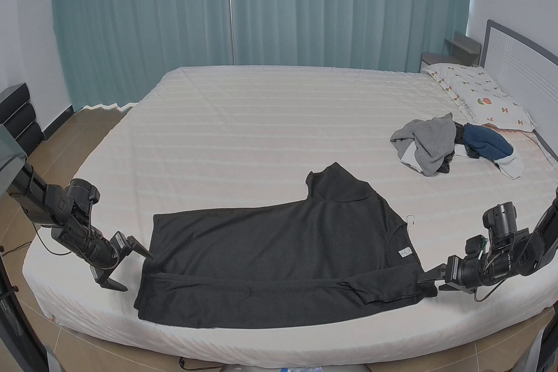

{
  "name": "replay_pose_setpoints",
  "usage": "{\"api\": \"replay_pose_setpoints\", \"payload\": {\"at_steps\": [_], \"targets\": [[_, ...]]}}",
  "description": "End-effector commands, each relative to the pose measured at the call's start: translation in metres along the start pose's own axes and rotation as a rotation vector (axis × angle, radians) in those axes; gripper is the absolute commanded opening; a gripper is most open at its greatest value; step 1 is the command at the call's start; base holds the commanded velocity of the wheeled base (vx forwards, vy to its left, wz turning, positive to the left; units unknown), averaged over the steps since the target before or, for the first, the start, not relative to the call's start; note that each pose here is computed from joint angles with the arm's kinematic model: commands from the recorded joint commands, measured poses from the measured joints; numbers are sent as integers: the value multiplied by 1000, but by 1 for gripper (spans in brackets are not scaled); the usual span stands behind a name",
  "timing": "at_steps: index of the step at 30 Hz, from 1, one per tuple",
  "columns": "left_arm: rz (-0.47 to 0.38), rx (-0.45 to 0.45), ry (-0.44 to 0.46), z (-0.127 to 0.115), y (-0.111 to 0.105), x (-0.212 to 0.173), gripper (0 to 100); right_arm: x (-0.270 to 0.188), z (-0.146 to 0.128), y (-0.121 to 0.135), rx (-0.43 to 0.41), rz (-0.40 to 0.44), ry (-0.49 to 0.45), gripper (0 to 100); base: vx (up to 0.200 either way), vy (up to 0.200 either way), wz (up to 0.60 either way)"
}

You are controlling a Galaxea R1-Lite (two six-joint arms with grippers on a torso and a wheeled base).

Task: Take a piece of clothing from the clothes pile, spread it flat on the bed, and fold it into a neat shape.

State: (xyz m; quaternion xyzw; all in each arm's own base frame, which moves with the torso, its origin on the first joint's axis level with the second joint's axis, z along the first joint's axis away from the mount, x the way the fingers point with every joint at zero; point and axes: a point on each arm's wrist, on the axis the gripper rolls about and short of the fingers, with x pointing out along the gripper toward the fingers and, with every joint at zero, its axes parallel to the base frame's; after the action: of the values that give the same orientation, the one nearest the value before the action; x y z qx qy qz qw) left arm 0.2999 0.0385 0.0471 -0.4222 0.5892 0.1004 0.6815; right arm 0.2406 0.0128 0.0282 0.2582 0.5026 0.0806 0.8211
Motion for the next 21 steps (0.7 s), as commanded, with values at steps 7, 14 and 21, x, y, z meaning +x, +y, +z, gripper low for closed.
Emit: {"api": "replay_pose_setpoints", "payload": {"at_steps": [7,14,21], "targets": [[-1,1,-3,0,0,-1,100,4,19,6,43,27,-50,100,0,0,0],[-27,21,-46,-4,-6,-17,100,7,39,15,206,77,-93,100,0,0,0],[-31,9,-48,-4,-7,-18,100,11,46,17,308,130,-115,100,0,0,0]]}}
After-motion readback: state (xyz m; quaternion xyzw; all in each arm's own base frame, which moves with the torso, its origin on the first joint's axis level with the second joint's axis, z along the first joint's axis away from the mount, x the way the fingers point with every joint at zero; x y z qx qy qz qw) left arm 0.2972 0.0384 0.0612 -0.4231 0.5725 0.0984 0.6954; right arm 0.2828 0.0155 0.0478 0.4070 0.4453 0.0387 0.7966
